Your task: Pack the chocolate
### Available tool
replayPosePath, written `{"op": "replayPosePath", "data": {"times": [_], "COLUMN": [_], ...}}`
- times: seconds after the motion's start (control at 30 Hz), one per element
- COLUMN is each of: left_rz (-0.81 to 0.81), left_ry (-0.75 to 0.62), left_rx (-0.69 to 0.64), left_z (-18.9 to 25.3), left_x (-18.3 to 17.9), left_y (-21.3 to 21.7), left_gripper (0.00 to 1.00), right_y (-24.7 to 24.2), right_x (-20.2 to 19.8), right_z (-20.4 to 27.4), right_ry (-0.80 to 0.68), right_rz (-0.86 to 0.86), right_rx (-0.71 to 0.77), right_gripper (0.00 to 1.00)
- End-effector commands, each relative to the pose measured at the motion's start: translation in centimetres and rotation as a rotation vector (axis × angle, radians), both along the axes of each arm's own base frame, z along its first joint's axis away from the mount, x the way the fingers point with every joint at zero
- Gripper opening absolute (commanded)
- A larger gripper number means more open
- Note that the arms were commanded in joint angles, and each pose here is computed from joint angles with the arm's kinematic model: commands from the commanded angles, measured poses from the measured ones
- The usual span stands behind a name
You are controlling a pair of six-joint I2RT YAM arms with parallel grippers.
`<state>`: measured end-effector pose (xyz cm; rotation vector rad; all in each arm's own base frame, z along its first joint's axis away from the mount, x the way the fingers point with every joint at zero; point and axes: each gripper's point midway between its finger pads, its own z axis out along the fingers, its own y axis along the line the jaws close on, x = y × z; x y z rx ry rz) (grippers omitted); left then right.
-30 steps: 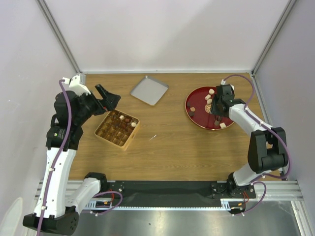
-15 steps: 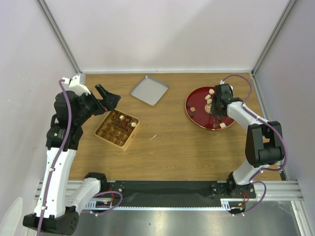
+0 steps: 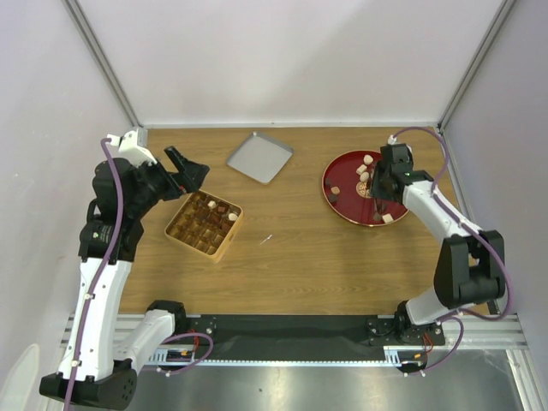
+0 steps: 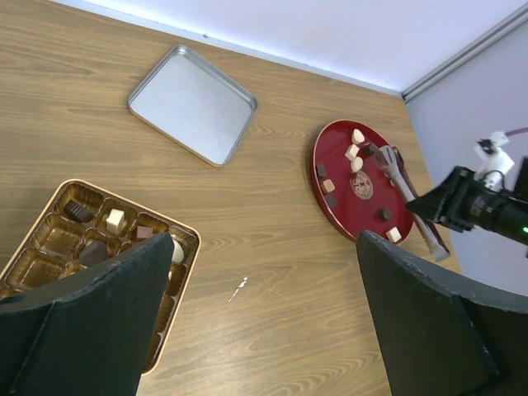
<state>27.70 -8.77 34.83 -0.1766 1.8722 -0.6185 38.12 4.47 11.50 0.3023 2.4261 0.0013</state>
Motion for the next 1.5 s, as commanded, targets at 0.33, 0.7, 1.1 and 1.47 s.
{"op": "replayPosePath", "data": {"times": [0.33,0.7,1.1,1.47], "left_rz": [0.007,0.083,0.081,0.079], "left_ry": [-0.049,-0.072,-0.078,-0.073], "left_rx": [-0.006,0.035,0.040,0.034], "left_z": [2.2,4.5,5.1,4.6], "left_x": [-0.1,-0.5,-0.9,-0.7], "left_y": [0.1,1.7,1.7,1.7], "left_gripper": [1.00,1.00,1.00,1.00], "right_y": [8.0,28.7,44.5,47.9], "right_x": [-5.3,-8.0,-11.5,-11.8], "right_z": [6.9,10.8,9.3,5.8], "right_ry": [-0.126,-0.272,-0.323,-0.285], "right_rz": [0.272,0.692,0.985,1.058], "right_rx": [0.133,0.275,0.329,0.371], "right_gripper": [0.36,0.36,0.36,0.38]}}
